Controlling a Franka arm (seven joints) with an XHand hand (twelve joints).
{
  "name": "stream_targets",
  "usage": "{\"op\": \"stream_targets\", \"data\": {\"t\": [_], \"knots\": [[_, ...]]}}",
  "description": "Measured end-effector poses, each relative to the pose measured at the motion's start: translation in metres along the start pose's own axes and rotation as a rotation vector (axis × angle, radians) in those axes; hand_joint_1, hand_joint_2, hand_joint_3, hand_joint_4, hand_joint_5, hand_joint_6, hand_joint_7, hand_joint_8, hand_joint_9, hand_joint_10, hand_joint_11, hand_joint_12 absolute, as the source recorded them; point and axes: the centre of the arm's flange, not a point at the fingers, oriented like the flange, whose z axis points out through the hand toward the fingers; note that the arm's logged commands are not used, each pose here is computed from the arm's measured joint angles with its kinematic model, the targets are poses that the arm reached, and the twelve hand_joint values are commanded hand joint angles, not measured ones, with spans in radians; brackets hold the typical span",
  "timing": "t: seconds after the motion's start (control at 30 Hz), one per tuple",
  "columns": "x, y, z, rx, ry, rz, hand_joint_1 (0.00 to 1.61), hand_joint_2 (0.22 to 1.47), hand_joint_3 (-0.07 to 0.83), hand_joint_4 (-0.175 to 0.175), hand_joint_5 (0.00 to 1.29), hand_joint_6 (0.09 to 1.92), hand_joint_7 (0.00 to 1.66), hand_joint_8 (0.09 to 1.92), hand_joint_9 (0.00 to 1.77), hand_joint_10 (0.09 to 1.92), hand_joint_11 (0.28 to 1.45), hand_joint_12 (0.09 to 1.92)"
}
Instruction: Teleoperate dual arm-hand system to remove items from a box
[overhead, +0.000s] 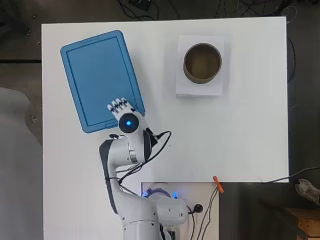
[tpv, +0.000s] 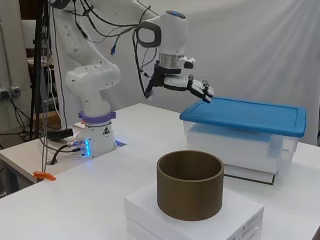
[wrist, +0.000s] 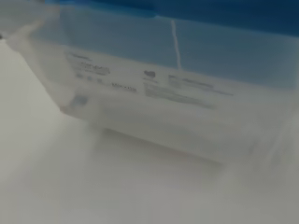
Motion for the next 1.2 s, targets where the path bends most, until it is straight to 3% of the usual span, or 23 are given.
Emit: {"op": "stream_targets", "data": {"t": [0.23, 0.43, 0.5, 0.57, 0.6, 0.67, 0.7, 0.8, 0.83, 0.87, 0.9, 0.93, 1.0, 1.07, 1.13, 1.2], "knots": [[0.016, -0.02, 0.03, -0.008, -0.135, 0.052, 0.14, 0.88, -0.004, -0.046, 0.15, 0.09, 0.17, 0.09, 0.23, 0.09, 0.4, 0.09], [0.028, -0.015, 0.036, -0.094, -0.226, -0.001, 0.52, 1.0, 0.02, -0.038, 0.23, 0.09, 0.21, 0.09, 0.28, 0.09, 0.4, 0.09], [0.033, -0.008, 0.036, -0.148, -0.222, -0.006, 0.81, 1.1, 0.051, -0.037, 0.28, 0.09, 0.23, 0.09, 0.31, 0.09, 0.39, 0.09], [0.036, -0.001, 0.037, -0.142, -0.218, -0.03, 1.03, 1.19, 0.073, -0.073, 0.44, 0.09, 0.44, 0.09, 0.54, 0.09, 0.43, 0.09], [0.036, 0.005, 0.04, -0.115, -0.218, -0.045, 1.07, 1.23, 0.073, -0.063, 0.57, 0.09, 0.55, 0.09, 0.64, 0.09, 0.46, 0.09], [0.033, 0.02, 0.041, -0.04, -0.199, -0.056, 0.99, 1.22, 0.046, 0.082, 0.72, 0.86, 0.75, 0.09, 0.77, 0.09, 0.51, 0.09], [0.031, 0.028, 0.04, -0.01, -0.187, -0.054, 0.95, 1.23, 0.032, 0.127, 0.73, 1.11, 0.79, 0.09, 0.78, 0.09, 0.51, 0.09], [0.025, 0.043, 0.027, 0.034, -0.153, -0.035, 0.89, 1.26, 0.008, 0.171, 0.7, 1.39, 0.87, 0.09, 0.86, 0.09, 0.59, 0.09], [0.023, 0.043, 0.021, 0.04, -0.148, -0.029, 1.05, 1.25, -0.009, 0.047, 0.72, 1.45, 0.84, 0.39, 0.86, 0.44, 0.69, 0.09], [0.021, 0.041, 0.014, 0.048, -0.137, -0.021, 1.17, 1.27, -0.052, -0.053, 0.69, 1.51, 0.78, 0.74, 0.84, 0.89, 0.71, 0.37], [0.019, 0.039, 0.004, 0.053, -0.118, -0.013, 1.24, 1.27, -0.045, -0.113, 0.66, 1.55, 0.75, 0.95, 0.81, 1.19, 0.67, 0.74], [0.019, 0.038, -0.009, 0.046, -0.098, -0.013, 1.28, 1.26, -0.025, -0.146, 0.65, 1.56, 0.72, 1.06, 0.79, 1.37, 0.62, 1.01], [0.025, 0.031, -0.044, -0.023, -0.068, -0.028, 1.31, 1.26, -0.007, -0.169, 0.64, 1.56, 0.7, 1.14, 0.78, 1.51, 0.58, 1.3], [0.033, 0.026, -0.082, -0.102, -0.039, -0.031, 1.31, 1.25, -0.001, -0.094, 0.66, 1.45, 0.69, 1.24, 0.81, 1.5, 0.56, 1.2], [0.036, 0.027, -0.1, -0.153, 0.004, -0.086, 1.32, 1.23, 0.0, -0.087, 0.66, 1.31, 0.72, 1.31, 0.86, 1.46, 0.56, 1.08], [0.037, 0.039, -0.109, -0.235, 0.032, -0.256, 1.33, 1.2, -0.001, -0.081, 0.68, 1.25, 0.76, 1.26, 0.93, 1.35, 0.58, 0.97]]}}
